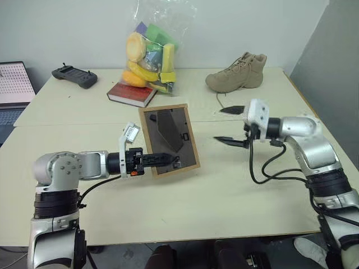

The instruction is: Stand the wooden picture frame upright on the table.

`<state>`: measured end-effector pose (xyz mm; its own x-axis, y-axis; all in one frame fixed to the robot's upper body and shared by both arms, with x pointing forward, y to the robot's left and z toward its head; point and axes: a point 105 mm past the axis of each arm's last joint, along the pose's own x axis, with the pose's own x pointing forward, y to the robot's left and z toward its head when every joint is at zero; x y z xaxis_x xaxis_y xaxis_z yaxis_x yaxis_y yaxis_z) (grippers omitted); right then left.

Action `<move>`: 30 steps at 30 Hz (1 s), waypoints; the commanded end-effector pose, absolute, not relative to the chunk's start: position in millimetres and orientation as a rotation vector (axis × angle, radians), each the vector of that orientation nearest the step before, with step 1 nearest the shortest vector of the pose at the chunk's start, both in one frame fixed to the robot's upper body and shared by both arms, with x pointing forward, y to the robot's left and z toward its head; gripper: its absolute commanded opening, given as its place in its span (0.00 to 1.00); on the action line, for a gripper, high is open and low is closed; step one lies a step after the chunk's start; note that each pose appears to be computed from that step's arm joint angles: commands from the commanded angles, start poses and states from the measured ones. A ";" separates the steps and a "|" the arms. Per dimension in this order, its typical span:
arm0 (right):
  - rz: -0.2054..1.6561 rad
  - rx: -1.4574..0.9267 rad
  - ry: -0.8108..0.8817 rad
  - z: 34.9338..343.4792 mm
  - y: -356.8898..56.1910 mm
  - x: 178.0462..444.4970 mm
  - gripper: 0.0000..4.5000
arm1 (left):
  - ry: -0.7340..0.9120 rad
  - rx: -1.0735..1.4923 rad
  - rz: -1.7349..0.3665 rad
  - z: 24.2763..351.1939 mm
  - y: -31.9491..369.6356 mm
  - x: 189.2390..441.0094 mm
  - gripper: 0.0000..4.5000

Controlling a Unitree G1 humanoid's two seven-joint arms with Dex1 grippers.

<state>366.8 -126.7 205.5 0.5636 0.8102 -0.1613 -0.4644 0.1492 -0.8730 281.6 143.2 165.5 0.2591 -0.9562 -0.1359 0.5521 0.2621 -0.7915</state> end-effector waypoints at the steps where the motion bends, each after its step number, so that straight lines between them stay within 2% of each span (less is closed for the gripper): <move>1: 0.889 -1.432 -0.853 210.6 -104.7 350.2 0.99 | 0.656 -0.808 -1.268 191.0 135.0 274.6 0.28; 3: 0.878 -1.444 -1.002 211.0 -91.9 343.6 0.99 | 0.669 -0.810 -1.298 193.5 130.3 268.5 0.28; 8: 0.845 -1.408 -1.240 217.5 -54.1 336.4 0.99 | 0.708 -0.834 -1.353 194.7 122.5 248.7 0.28; 15: 0.852 -1.389 -1.400 222.0 -31.0 332.2 0.99 | 0.735 -0.835 -1.328 190.9 118.0 239.5 0.28; 19: 0.891 -1.366 -1.416 220.0 -30.8 328.6 0.85 | 0.739 -0.834 -1.322 189.1 117.1 239.1 0.28; 28: 0.894 -1.365 -1.450 223.7 -33.7 325.4 0.37 | 0.749 -0.835 -1.310 183.8 114.6 237.4 0.28; 29: 0.898 -1.362 -1.452 224.1 -33.9 324.9 0.34 | 0.748 -0.834 -1.308 183.8 114.6 237.6 0.28; 30: 0.903 -1.362 -1.455 224.2 -34.3 324.4 0.33 | 0.742 -0.832 -1.301 184.0 115.0 238.2 0.36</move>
